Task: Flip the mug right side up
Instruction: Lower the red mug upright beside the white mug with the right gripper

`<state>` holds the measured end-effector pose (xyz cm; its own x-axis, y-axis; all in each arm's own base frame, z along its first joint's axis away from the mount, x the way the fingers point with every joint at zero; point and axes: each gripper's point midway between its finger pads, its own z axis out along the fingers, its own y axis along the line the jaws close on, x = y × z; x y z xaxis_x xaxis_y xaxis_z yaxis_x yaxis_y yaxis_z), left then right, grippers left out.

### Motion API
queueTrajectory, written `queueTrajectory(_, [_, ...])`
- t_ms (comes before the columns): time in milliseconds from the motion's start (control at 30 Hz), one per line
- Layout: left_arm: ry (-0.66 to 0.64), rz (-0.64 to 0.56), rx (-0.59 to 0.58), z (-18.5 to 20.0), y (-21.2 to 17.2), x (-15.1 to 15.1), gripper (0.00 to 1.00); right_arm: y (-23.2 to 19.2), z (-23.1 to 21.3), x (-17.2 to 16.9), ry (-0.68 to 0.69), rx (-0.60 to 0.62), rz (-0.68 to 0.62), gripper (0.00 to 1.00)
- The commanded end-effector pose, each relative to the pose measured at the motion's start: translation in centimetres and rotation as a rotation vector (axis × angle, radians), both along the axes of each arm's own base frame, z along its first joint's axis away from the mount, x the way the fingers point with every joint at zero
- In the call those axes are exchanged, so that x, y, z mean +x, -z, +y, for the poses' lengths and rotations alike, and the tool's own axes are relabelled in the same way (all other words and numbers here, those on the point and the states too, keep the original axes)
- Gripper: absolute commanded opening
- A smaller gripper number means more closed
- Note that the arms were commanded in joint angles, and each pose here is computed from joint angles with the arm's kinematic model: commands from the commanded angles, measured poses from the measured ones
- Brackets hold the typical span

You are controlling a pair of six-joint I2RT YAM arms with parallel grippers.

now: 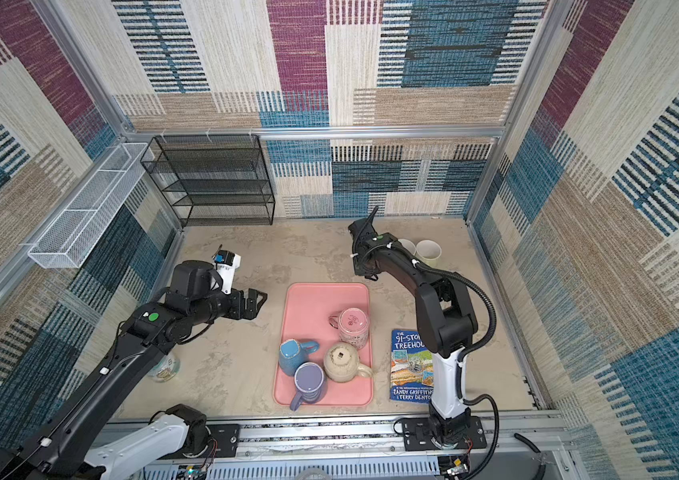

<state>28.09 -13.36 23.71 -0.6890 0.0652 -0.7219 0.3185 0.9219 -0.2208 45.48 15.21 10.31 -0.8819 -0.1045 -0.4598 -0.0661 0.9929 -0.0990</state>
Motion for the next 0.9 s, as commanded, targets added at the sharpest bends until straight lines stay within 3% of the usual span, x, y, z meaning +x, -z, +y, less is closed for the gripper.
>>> queueTrajectory(0, [0.032, -0.002, 0.019, -0.2, 0.3, -0.2, 0.99, -0.2, -0.8, 1.0, 0.016, -0.029, -0.028, 0.00])
queueTrajectory(633, [0.032, 0.029, 0.030, -0.3, 1.1, 0.1, 0.99, 2.0, -2.6, 1.0, 0.032, -0.049, -0.002, 0.00])
queueTrajectory(867, [0.036, 0.031, 0.032, -0.3, 1.2, 0.1, 0.99, 2.1, -2.4, 0.9, 0.025, -0.035, 0.005, 0.28])
